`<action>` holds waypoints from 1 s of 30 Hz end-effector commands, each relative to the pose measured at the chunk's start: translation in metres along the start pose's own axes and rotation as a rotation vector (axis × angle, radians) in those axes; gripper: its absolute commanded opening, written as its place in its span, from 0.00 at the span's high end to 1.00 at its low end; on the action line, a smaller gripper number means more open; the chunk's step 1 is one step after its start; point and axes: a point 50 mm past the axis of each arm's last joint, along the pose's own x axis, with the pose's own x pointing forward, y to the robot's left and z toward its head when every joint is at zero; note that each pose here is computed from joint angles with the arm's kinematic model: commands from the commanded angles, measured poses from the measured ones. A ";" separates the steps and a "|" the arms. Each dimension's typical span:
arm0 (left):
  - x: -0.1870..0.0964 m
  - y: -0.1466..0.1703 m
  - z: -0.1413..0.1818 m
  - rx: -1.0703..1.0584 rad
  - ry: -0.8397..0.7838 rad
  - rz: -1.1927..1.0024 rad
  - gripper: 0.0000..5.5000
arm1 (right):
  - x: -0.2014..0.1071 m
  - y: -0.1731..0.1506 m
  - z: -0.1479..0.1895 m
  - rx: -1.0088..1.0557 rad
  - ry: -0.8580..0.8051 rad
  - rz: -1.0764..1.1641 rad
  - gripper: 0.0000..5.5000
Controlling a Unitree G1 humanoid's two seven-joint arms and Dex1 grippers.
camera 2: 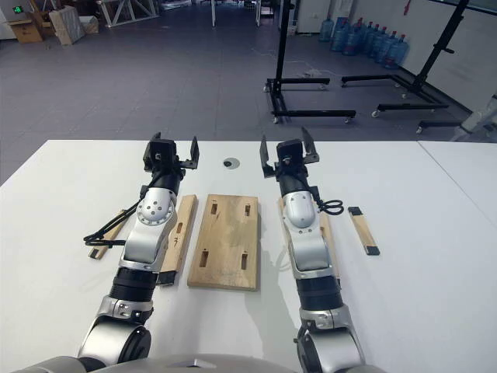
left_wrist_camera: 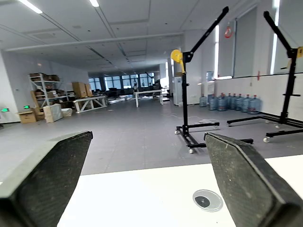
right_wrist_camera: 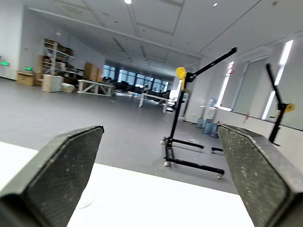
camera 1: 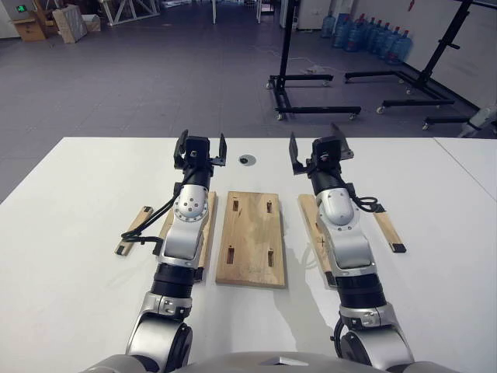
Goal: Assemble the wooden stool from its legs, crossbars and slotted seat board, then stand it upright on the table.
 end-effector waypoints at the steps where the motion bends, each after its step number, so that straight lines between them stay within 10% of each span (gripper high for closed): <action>1: -0.002 -0.005 -0.002 0.000 0.019 -0.047 0.21 | -0.003 0.002 -0.001 0.039 0.016 0.008 0.20; 30: 0.006 -0.020 0.000 -0.026 -0.006 -0.065 0.21 | 0.011 -0.006 -0.013 0.033 0.098 0.033 0.20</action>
